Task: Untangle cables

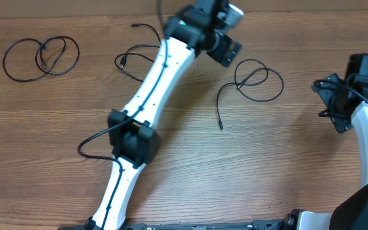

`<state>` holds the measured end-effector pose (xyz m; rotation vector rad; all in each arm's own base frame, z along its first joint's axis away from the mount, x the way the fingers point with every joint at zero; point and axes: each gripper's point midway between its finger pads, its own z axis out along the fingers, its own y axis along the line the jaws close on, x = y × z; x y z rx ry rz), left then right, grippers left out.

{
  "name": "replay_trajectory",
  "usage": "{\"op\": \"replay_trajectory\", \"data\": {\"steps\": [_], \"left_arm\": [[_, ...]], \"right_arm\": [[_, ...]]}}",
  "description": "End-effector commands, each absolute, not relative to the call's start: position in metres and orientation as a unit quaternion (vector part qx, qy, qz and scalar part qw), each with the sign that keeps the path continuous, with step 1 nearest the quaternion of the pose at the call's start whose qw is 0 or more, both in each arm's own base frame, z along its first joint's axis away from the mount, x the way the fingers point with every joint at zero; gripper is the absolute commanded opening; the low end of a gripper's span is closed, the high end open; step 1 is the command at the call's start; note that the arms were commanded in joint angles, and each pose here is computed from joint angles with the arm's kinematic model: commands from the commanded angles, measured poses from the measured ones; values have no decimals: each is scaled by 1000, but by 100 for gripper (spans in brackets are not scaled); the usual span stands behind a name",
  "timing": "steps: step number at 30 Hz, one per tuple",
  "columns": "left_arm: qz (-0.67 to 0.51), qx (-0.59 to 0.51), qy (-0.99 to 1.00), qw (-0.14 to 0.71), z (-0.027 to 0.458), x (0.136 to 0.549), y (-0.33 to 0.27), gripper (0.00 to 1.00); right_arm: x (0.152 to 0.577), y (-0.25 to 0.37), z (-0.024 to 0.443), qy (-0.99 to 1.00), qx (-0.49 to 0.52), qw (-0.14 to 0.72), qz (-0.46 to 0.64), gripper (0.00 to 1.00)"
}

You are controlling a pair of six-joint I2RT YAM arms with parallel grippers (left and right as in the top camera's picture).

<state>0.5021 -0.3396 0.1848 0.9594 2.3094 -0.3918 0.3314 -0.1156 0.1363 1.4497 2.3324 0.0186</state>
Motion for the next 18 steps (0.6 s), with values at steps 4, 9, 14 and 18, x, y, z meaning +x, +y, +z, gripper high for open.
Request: {"op": "replay_trajectory", "data": {"steps": [4, 9, 14, 18], "left_arm": [[-139, 497, 801, 302, 135, 485, -401, 100], [-147, 515, 784, 313, 106, 481, -437, 100], [-150, 526, 779, 307, 70, 477, -456, 100], [-150, 526, 779, 307, 47, 481, -460, 97]], "right_arm": [[327, -135, 143, 816, 542, 204, 2, 100], [327, -135, 143, 815, 542, 204, 2, 100], [327, -135, 143, 815, 542, 204, 2, 100], [327, -135, 143, 815, 542, 204, 2, 100]]}}
